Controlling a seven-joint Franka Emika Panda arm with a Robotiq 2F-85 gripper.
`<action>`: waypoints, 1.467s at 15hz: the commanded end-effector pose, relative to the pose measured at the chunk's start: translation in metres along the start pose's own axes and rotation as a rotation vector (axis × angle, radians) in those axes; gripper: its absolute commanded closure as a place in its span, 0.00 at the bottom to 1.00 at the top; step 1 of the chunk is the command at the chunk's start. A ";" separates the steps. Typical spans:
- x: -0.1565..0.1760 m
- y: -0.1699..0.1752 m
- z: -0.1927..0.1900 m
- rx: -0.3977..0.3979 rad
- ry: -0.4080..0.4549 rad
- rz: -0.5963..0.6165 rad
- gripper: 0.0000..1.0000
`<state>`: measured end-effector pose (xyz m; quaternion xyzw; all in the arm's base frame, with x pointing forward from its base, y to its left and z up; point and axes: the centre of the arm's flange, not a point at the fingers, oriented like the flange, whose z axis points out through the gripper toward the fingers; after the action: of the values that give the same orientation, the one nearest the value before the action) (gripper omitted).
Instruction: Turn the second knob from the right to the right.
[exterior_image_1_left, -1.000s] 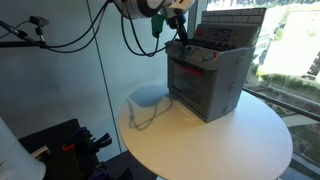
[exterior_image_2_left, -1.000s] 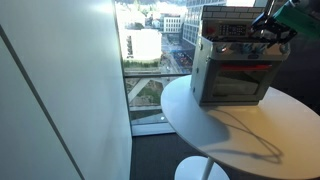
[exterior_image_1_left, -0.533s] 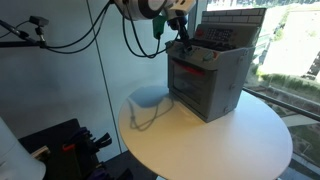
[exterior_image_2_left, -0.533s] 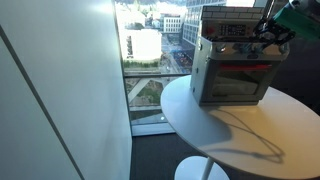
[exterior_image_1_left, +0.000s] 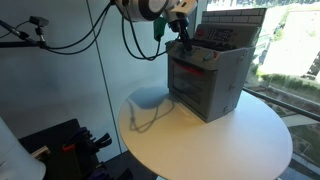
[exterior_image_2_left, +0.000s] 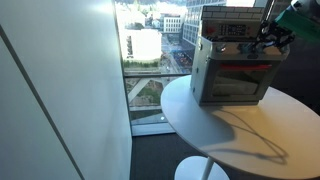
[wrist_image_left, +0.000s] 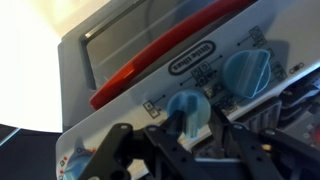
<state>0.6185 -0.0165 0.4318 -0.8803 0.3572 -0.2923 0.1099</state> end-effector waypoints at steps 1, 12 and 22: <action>0.005 -0.009 -0.003 0.022 0.014 0.030 0.88; 0.004 0.000 -0.008 0.029 0.028 0.309 0.89; 0.001 0.007 -0.007 0.081 0.065 0.606 0.89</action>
<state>0.6121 -0.0209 0.4269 -0.7558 0.5634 -0.2729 0.1919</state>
